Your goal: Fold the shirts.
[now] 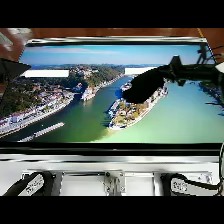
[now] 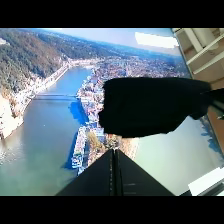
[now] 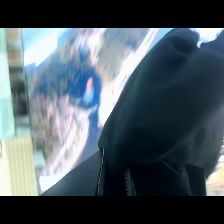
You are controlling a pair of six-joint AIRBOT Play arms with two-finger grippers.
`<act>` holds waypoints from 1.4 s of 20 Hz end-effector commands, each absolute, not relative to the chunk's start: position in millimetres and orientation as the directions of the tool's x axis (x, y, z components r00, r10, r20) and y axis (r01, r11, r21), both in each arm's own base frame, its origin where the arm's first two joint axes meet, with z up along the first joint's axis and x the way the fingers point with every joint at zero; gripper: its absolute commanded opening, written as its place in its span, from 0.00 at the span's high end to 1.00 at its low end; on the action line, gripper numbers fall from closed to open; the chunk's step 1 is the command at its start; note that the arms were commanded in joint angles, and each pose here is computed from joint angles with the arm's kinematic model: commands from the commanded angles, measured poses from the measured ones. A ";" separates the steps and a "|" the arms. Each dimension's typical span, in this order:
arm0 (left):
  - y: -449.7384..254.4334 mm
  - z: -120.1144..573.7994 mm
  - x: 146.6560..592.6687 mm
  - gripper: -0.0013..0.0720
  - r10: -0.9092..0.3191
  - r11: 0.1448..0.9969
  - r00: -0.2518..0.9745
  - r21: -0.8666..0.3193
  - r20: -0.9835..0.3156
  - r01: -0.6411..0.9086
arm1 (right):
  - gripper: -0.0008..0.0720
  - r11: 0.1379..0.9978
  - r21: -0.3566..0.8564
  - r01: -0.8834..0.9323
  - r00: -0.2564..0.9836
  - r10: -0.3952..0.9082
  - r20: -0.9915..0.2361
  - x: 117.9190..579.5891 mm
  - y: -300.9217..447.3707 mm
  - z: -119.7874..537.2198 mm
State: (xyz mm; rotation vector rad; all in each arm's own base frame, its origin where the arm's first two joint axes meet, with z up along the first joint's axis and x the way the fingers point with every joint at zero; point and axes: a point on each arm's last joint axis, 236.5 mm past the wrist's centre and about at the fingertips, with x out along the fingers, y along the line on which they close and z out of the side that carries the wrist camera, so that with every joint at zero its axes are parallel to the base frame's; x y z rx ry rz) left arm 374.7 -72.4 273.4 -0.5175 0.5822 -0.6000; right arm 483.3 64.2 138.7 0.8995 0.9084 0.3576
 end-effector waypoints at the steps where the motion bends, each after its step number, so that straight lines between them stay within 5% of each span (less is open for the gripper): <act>1: -69.1 255.1 375.3 0.92 -0.639 0.722 0.663 -0.603 -0.390 0.340 | 0.90 0.585 0.797 0.152 0.667 0.534 -0.519 482.2 -11.4 149.2; 8: -75.1 204.0 349.1 0.92 -0.672 0.718 0.531 -0.629 -0.516 0.298 | 0.90 0.715 0.588 0.378 0.730 0.160 -0.665 443.0 -188.1 114.8; 13: -77.9 191.8 341.4 0.92 -0.686 0.702 0.492 -0.664 -0.536 0.257 | 0.90 0.671 0.516 0.533 0.706 -0.017 -0.708 392.1 -275.2 104.6; 18: -80.6 188.9 341.8 0.92 -0.692 0.695 0.482 -0.678 -0.538 0.240 | 0.90 0.526 0.404 0.749 0.490 -0.028 -0.871 307.0 -302.8 65.6; 28: -87.5 182.8 338.8 0.92 -0.689 0.707 0.457 -0.659 -0.562 0.256 | 0.90 0.447 0.190 0.874 0.127 0.167 -0.978 203.2 -256.1 -43.6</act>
